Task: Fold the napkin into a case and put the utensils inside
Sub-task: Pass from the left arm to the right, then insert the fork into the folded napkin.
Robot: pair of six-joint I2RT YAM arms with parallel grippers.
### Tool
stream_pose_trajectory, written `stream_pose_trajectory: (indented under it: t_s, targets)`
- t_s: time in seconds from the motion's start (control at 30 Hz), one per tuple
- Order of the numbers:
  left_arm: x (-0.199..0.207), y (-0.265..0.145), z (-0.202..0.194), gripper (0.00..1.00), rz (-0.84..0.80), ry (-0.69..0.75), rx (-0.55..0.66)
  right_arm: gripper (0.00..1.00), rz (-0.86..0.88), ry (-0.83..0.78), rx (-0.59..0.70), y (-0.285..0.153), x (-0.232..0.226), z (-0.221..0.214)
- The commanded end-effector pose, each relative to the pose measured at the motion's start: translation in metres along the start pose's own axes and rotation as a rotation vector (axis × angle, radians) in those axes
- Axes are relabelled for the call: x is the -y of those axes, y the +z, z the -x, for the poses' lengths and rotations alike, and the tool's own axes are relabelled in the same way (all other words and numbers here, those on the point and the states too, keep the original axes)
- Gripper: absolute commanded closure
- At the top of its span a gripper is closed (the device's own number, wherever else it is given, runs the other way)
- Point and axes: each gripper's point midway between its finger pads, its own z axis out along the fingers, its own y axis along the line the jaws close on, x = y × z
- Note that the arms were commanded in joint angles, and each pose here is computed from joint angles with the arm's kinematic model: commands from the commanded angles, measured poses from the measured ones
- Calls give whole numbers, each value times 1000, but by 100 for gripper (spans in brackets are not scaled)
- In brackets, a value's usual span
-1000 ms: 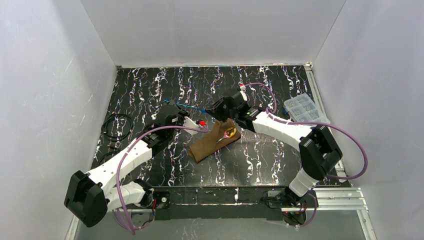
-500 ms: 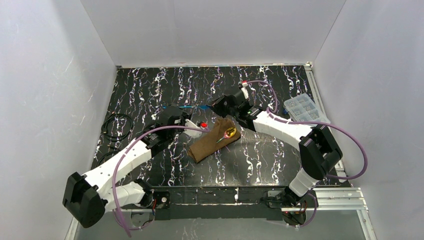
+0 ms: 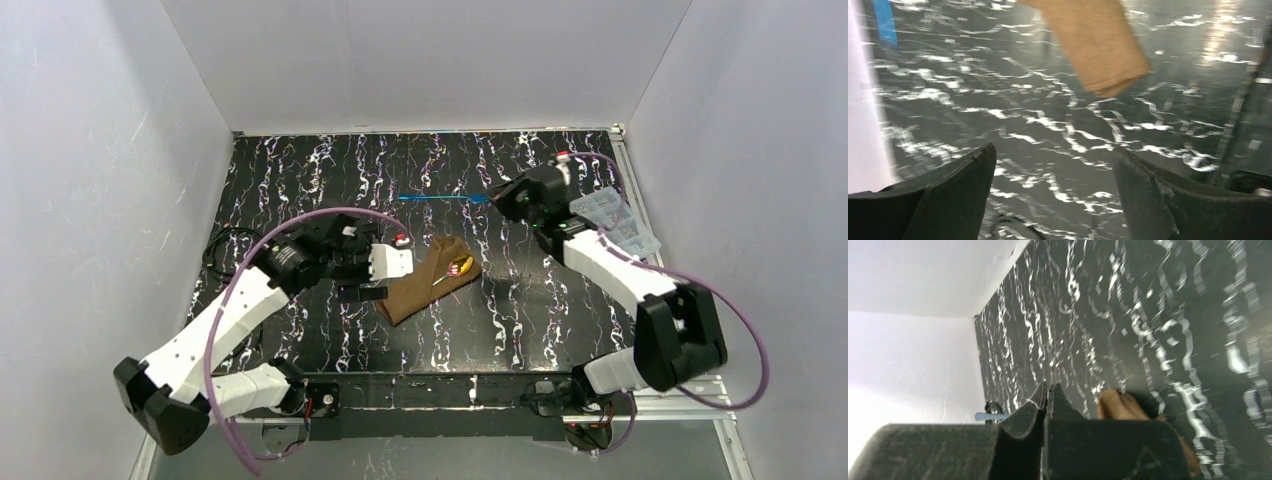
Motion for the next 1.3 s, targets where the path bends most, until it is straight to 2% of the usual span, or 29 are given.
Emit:
stream_pose_trajectory:
  t_s: [0.0,0.17,0.3,0.43,0.7,1.27]
  targets:
    - [60,10,-5,24,-297,-284,-44,99,117,-186,84,-42,-14,44]
    - [62,38,-12,32,-421,-449,-124,99,74,-322,156,-70,12,73]
    - [56,58,-14,35,-454,-493,-133,99,39,-407,102,-76,33,76]
    - [60,77,-21,42,-482,-480,-147,99,-2,-470,37,-77,50,72]
    - [66,112,-48,48,-469,-416,-196,99,-7,-552,10,-81,60,65]
    - [68,142,-86,51,-391,-190,-238,99,-9,-652,-2,-53,69,48]
